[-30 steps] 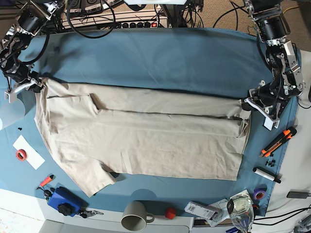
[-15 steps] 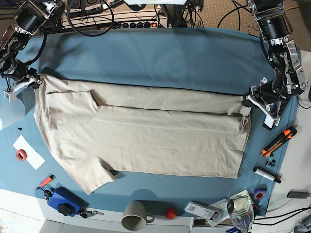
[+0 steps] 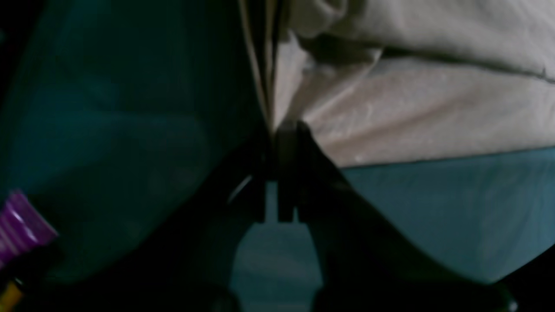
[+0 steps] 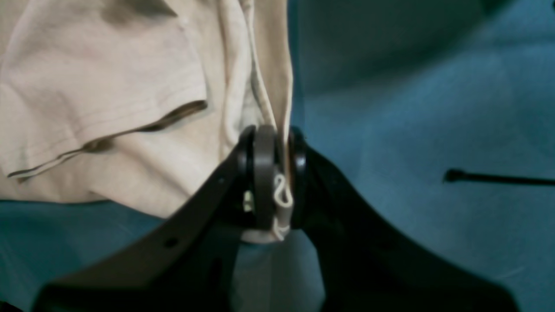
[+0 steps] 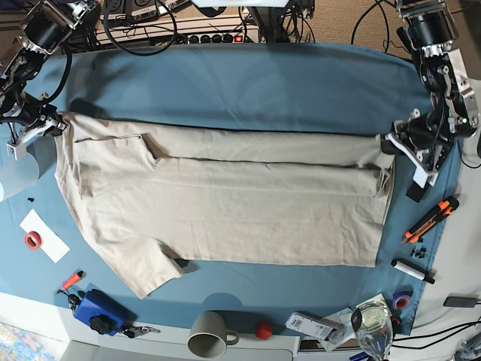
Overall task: Fold the T-shirt properly
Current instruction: 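Pull the folded edge with both grippers to straighten the fold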
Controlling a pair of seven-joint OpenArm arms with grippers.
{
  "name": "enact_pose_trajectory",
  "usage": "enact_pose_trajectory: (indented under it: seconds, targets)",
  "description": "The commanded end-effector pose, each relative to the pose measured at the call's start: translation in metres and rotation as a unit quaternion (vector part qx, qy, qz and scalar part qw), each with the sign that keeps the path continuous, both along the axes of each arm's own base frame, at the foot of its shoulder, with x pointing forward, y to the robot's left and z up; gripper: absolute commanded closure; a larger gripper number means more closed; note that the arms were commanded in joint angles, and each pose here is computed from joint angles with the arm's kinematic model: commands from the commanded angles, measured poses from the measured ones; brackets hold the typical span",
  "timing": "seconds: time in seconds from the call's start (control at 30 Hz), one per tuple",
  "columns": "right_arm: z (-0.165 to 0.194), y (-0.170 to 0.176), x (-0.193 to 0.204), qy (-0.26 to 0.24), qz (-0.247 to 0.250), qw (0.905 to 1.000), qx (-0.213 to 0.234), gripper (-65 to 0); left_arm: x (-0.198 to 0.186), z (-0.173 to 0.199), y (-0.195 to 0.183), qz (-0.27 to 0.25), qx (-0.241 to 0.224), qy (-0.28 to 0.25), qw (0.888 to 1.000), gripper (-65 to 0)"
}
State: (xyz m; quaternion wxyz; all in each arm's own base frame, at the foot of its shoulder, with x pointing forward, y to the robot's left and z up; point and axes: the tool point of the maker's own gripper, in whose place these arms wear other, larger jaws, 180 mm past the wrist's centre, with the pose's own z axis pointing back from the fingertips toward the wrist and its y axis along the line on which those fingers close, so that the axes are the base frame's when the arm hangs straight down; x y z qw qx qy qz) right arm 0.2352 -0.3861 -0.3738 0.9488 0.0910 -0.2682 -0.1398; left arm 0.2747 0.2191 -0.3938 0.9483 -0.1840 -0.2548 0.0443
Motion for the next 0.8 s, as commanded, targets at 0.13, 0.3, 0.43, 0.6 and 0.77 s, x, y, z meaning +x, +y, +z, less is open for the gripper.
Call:
enact_pose_trajectory:
  seconds: [0.13,0.3,0.43,0.6,0.77]
  targets:
    - [0.022,-0.008,0.002,-0.029,0.002,0.9996,-0.006,0.0,-0.007,0.013,0.007,-0.005,0.020,-0.019,1.000,0.0]
    - [0.029,-0.018,-0.017,-0.024,-0.005,0.9991,-0.033,0.0,-0.026,0.019,0.012,-0.004,0.038,-0.024,0.999,0.0]
    - [0.033,-0.021,-0.030,-0.021,-0.007,0.9987,-0.045,0.0,-0.040,0.021,0.020,0.007,0.050,-0.023,0.998,0.0]
    - [0.027,-0.022,-0.045,-0.002,-0.006,0.9989,-0.046,0.0,-0.062,0.024,0.032,0.020,0.063,-0.016,0.998,0.0]
    - [0.021,-0.017,-0.056,0.008,-0.002,0.9994,-0.033,0.0,-0.084,0.026,0.037,0.028,0.063,-0.006,0.998,0.0]
